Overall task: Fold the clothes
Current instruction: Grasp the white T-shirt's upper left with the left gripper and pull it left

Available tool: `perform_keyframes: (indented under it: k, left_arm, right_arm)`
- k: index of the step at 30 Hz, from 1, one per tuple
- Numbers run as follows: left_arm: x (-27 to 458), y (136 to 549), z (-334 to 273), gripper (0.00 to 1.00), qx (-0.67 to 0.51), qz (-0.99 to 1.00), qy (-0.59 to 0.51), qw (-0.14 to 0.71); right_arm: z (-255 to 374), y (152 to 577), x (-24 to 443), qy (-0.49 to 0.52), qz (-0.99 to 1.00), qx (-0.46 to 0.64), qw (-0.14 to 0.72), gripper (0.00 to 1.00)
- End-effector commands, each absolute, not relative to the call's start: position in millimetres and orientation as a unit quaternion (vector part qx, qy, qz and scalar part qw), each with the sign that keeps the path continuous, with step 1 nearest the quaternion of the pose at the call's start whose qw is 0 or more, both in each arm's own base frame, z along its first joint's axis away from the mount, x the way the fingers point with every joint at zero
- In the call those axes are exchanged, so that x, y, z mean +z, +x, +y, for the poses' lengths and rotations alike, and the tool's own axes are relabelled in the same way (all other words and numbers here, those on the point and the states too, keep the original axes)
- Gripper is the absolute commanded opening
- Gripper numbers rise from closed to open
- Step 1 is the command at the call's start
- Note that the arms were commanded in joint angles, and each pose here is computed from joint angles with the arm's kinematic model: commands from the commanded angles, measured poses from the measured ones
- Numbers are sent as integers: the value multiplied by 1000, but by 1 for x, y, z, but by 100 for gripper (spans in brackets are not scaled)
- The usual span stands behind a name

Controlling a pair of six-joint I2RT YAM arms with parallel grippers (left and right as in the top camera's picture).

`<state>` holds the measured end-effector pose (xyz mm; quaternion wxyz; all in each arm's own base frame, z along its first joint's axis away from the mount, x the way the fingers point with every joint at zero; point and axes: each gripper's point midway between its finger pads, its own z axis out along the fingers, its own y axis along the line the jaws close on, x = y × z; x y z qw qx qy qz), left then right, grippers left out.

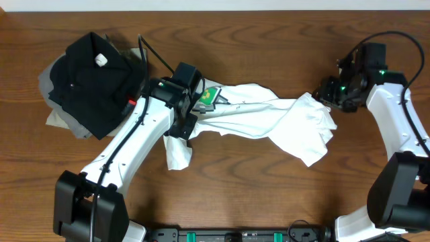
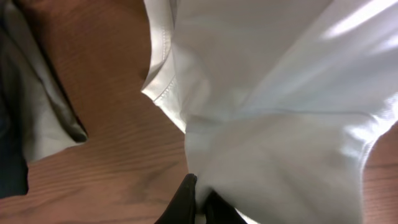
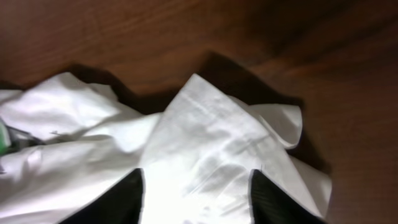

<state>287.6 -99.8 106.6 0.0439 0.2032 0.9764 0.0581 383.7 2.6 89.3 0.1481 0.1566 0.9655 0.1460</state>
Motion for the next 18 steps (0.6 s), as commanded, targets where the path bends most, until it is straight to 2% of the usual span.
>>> perform_keyframes:
  k: [1,3,6,10,12,16,18]
  left_arm:
    - [104,289,-90,6,75,979,184,38]
    - [104,289,-88,6,75,981,177,38]
    - [105,292,-79,6,85,984,149,41]
    - [105,295,-73,6,84,988,120,43]
    - [105,295,-71,6,84,989,113,43]
    - [105,295,-70,6,84,989,112,44]
    - [105,295,-70,6,84,989,112,44]
  right_arm:
    - [9,375,70,139,968,154,141,61]
    - [16,373,62,129,966,171,144,66]
    - [17,364,50,131,967,174,133,66]
    - [17,367,45,124,966,175,147,60]
    - [20,378,48,117,960,187,172,60]
    - [32,405,63,89,941,229,235,70]
    - [35,414,64,79,937,229,252,72]
